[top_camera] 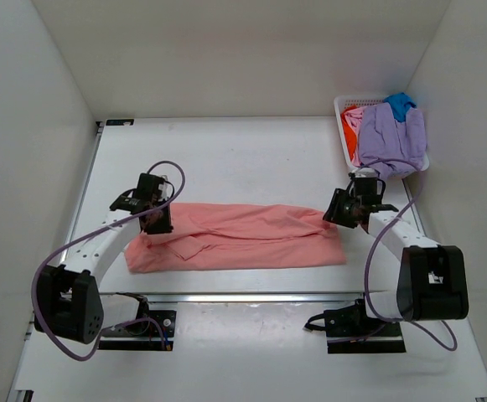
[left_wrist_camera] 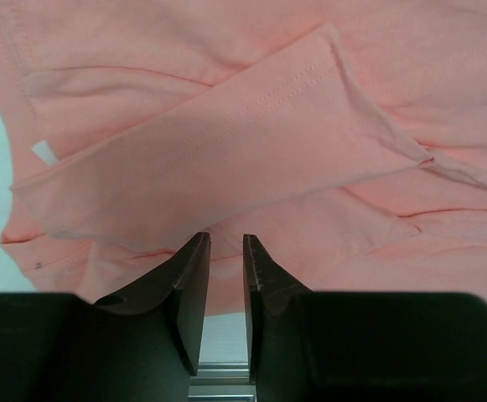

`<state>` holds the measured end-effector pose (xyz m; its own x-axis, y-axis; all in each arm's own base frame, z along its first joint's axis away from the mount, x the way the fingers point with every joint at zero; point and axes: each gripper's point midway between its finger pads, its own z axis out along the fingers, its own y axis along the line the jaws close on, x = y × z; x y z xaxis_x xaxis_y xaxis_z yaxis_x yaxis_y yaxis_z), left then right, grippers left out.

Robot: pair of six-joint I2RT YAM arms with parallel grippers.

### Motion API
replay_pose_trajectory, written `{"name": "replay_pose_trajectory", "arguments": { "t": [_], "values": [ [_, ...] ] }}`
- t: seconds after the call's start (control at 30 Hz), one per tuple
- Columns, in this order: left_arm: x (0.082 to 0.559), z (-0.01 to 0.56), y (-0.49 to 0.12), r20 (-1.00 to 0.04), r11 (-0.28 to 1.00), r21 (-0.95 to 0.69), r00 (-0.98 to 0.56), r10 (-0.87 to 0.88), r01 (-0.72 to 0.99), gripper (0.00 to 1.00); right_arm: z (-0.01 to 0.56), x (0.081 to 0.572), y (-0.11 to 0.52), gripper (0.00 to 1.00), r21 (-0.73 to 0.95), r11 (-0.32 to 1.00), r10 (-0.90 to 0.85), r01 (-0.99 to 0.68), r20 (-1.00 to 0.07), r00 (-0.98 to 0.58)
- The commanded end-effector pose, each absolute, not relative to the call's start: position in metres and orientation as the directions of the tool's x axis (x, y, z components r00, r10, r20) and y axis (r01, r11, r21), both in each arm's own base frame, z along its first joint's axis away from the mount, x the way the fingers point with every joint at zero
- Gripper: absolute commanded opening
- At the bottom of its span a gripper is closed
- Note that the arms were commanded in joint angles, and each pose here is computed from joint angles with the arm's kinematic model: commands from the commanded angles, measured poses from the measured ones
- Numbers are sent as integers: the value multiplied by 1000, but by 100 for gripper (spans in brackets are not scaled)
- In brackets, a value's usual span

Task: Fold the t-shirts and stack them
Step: Fold the other side of the tshirt into a rectangle

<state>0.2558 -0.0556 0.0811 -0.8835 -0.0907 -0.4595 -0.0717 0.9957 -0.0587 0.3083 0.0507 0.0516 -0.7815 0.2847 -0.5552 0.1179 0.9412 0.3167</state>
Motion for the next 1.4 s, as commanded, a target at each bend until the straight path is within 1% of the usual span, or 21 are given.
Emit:
{"name": "replay_pose_trajectory", "arguments": {
  "t": [0.0,0.03,0.1,0.17,0.23,0.3,0.33,0.5,0.63,0.67,0.7,0.8,0.83,0.87,0.9,1.0,1.1,1.2,1.23,1.27,1.37],
  "values": [
    [256,76,-67,-459,993,-102,-882,-106,-66,34,62,326,62,36,358,933,257,40,-583,-771],
    [255,73,-66,-447,991,-112,-886,-119,-76,33,64,328,66,36,370,928,259,33,-582,-771],
    [256,75,-66,-455,992,-108,-883,-114,-72,33,55,325,69,33,375,927,249,27,-558,-791],
    [257,73,-67,-452,991,-110,-885,-113,-71,34,54,326,73,17,383,923,249,23,-552,-796],
    [258,72,-68,-455,991,-113,-883,-114,-70,33,55,331,69,7,374,927,257,37,-560,-787],
    [257,69,-65,-446,991,-106,-887,-117,-77,33,59,336,66,1,353,934,260,51,-575,-776],
    [255,67,-67,-438,992,-102,-893,-106,-68,33,65,341,65,0,345,938,250,39,-592,-766],
    [255,60,-68,-424,992,-104,-899,-109,-72,33,90,361,49,1,302,952,240,45,-650,-721],
    [256,57,-74,-420,992,-108,-902,-101,-61,33,97,373,41,0,287,957,234,47,-662,-712],
    [255,57,-75,-416,992,-110,-904,-95,-53,33,91,371,41,1,286,957,232,54,-640,-732],
    [254,56,-75,-409,993,-105,-908,-94,-56,33,92,373,40,5,282,958,228,53,-638,-735],
    [253,54,-75,-403,994,-97,-911,-91,-56,33,79,368,23,18,231,965,242,127,-588,-772],
    [253,53,-74,-403,994,-92,-911,-88,-55,33,78,366,23,20,216,967,240,138,-575,-782],
    [253,54,-75,-404,994,-95,-911,-87,-52,33,80,368,19,22,191,971,231,145,-587,-776],
    [252,53,-74,-403,994,-92,-911,-88,-55,33,81,367,14,22,168,973,230,160,-593,-772],
    [252,52,-75,-397,994,-98,-913,-90,-56,33,86,364,22,25,181,974,219,137,-601,-769],
    [251,51,-80,-396,994,-100,-914,-84,-48,33,83,357,26,26,206,970,230,132,-580,-782],
    [250,51,-83,-393,993,-110,-915,-87,-47,34,68,340,28,26,202,970,227,138,-536,-813],
    [251,52,-83,-398,992,-112,-913,-89,-48,34,69,341,25,27,201,969,235,146,-547,-803],
    [251,52,-84,-397,992,-115,-913,-89,-47,34,60,334,26,26,208,966,244,155,-527,-814],
    [249,50,-81,-392,993,-109,-916,-88,-49,34,53,328,25,28,198,966,247,167,-521,-817]
  ]
}}
